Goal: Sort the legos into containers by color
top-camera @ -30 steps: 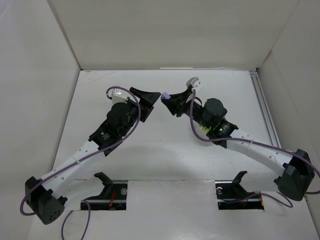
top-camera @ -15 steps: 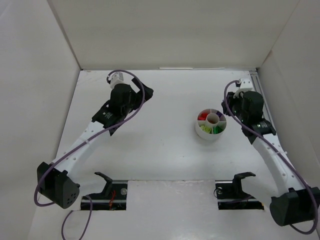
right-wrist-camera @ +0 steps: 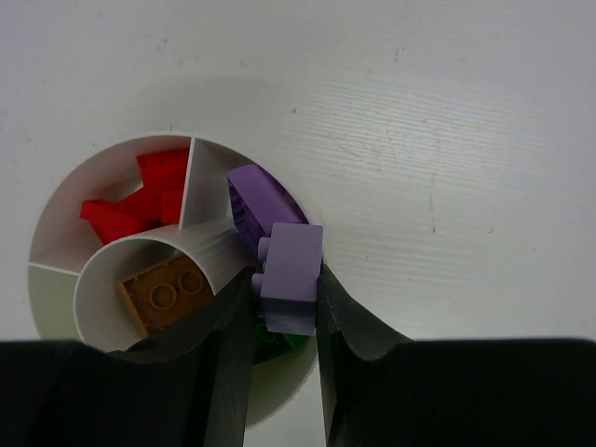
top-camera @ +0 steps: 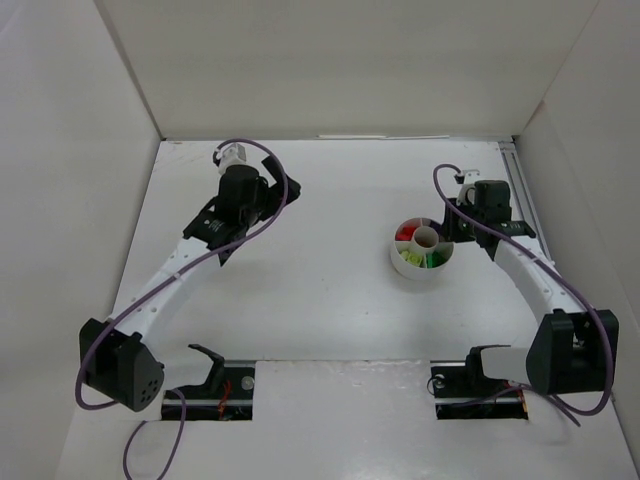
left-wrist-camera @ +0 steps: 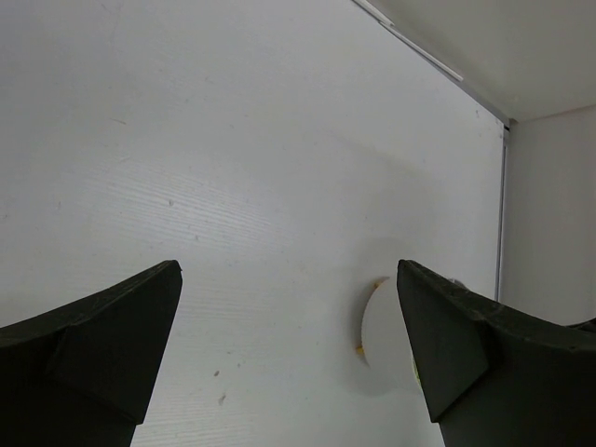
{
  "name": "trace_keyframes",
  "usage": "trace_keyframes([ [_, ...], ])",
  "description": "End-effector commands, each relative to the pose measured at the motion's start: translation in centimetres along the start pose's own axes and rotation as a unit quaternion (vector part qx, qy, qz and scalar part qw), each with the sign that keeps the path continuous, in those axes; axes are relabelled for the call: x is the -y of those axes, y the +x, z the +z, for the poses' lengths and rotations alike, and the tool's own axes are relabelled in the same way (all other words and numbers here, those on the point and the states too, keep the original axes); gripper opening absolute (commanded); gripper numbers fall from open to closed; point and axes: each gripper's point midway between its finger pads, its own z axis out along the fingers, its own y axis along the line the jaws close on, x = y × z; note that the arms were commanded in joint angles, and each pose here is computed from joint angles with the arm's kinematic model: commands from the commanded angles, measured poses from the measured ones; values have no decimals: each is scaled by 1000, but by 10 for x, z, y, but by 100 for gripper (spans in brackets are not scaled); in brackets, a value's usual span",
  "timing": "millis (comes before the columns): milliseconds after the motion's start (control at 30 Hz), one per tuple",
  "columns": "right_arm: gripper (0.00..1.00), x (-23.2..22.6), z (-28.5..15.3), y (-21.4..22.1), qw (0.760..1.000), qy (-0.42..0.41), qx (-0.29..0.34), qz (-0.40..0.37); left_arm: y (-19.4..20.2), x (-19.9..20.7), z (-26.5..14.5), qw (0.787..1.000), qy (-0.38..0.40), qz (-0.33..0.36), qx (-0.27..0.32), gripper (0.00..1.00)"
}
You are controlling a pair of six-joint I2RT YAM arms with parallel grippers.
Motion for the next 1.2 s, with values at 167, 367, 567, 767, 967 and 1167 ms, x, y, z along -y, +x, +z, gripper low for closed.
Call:
trace_keyframes([
  [167,5,-4,-1,-27,999,-26,33,-15,2,-11,10,1000,-14,3,-6,100],
  [367,28,-5,2,-26,999,-30,30,-14,4,-4,11,1000,0,2,-15,100],
  [567,45,-1,-8,-31,999,-15,43,-21,8,-1,16,1000,9,2,-22,100],
  [767,58,0,-17,-35,998,-9,54,-22,8,5,17,999,20,1,-28,100],
  [967,60,3,-36,-56,996,10,93,-14,8,8,18,999,23,6,-31,100],
  [1167,100,27,-66,-77,989,68,128,31,-11,-3,6,1000,-19,18,1,100],
])
